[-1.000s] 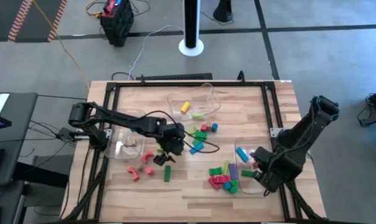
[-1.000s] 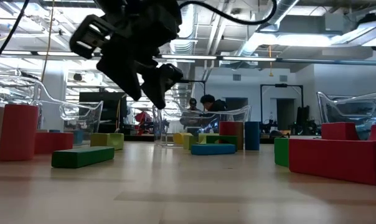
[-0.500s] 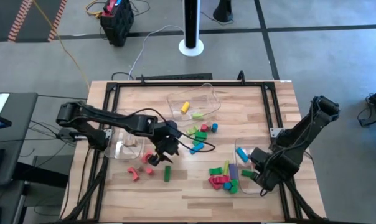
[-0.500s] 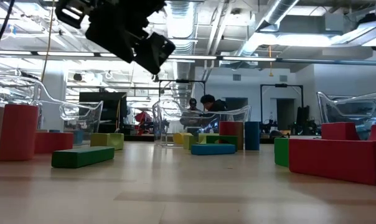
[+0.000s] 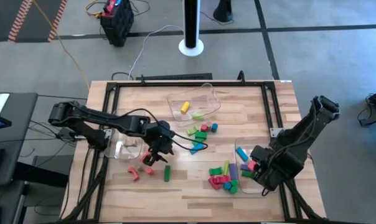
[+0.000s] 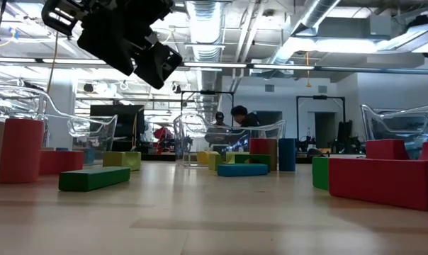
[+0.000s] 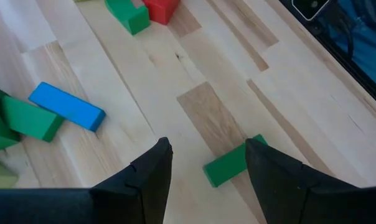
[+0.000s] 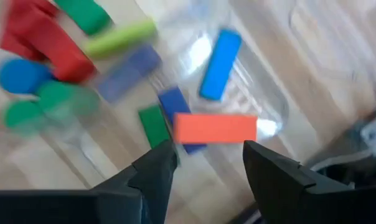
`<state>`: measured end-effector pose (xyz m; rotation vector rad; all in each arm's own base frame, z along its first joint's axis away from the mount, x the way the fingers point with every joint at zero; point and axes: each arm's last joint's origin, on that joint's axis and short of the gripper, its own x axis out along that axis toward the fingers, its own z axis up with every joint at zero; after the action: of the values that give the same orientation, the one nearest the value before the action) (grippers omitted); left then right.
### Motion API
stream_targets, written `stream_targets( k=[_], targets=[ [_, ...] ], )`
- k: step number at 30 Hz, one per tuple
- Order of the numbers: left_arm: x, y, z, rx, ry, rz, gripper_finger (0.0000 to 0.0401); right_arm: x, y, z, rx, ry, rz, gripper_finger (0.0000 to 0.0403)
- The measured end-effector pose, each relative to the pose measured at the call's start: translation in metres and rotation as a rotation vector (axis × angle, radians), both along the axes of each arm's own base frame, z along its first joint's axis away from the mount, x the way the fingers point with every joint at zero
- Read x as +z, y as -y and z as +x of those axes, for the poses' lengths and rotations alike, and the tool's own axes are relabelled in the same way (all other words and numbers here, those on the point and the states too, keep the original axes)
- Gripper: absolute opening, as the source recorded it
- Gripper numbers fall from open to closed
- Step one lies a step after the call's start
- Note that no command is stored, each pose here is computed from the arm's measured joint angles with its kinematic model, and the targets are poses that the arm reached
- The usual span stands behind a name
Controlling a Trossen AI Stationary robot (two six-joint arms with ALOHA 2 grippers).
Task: Sort blocks by size
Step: Put the orange arch block into the left transparent bin
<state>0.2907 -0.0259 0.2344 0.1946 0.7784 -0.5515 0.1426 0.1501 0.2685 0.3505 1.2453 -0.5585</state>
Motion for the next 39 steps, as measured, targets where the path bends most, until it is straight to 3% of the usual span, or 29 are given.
stream_targets(
  k=[13, 18, 28, 39],
  targets=[
    [0.000, 0.010, -0.001, -0.025, -0.003, -0.009, 0.0196, 0.011, -0.010, 0.058, 0.313, 0.298, 0.077, 0.0226],
    [0.000, 0.018, -0.002, -0.033, -0.015, -0.025, 0.0196, -0.001, -0.009, 0.084, 0.376, 0.276, 0.119, 0.0226],
    [0.000, 0.033, -0.005, -0.041, -0.023, -0.003, 0.0196, -0.040, -0.003, 0.124, 0.343, 0.143, 0.292, 0.0226],
    [-0.003, 0.050, -0.011, -0.051, -0.061, 0.024, 0.0196, -0.040, 0.004, 0.142, 0.256, 0.227, 0.374, 0.0226]
  ],
)
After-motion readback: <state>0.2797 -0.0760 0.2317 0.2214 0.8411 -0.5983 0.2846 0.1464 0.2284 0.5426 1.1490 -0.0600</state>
